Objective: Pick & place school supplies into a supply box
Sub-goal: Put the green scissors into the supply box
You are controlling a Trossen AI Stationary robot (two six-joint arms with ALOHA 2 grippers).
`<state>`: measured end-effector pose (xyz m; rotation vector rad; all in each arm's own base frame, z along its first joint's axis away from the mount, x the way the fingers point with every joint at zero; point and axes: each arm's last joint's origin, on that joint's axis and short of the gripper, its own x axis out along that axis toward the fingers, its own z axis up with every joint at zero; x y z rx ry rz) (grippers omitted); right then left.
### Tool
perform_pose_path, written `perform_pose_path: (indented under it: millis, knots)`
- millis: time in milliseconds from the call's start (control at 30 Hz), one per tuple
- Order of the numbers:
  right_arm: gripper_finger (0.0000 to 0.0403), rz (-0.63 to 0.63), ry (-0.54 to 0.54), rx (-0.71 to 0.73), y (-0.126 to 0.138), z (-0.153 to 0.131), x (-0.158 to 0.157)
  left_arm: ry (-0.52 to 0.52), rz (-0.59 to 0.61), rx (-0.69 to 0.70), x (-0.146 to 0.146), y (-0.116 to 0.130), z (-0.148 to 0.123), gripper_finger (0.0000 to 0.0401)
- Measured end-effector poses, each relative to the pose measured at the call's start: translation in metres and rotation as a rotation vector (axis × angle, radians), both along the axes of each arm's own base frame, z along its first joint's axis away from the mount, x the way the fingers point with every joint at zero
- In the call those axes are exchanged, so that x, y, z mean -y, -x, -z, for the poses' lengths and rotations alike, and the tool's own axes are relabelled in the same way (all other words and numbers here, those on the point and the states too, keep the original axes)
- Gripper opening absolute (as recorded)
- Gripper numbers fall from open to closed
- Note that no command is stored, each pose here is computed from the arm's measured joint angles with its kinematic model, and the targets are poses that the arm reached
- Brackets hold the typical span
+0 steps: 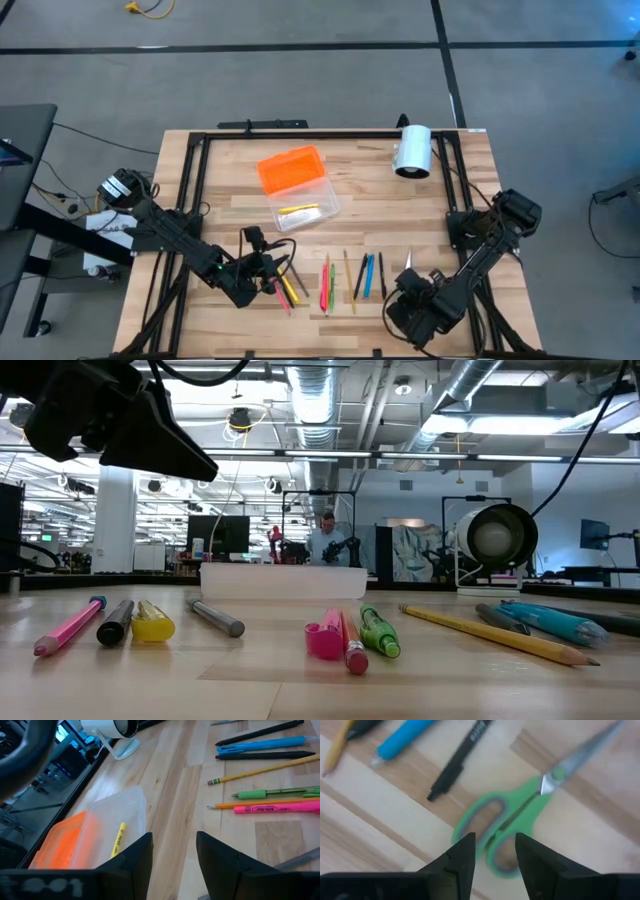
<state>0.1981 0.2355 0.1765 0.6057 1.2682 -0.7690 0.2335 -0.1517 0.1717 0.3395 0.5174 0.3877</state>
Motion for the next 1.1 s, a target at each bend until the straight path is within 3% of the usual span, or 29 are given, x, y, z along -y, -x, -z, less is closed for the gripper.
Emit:
perform_pose_path:
  millis: [267,433,1100]
  knots:
    - [0.0134,0.010,-0.046,0.033,-0.004,0.006,-0.003,-0.002,0.000,-0.007,0.000,0.000,0.001,0.0144]
    - [0.0134,0.018,-0.077,-0.051,-0.006,0.024,-0.007,-0.001,0.000,-0.007,0.000,0.000,0.001,0.0144]
    - [0.0134,-0.017,-0.075,-0.094,0.001,0.046,0.000,0.002,-0.005,-0.011,-0.001,0.001,0.001,0.0144]
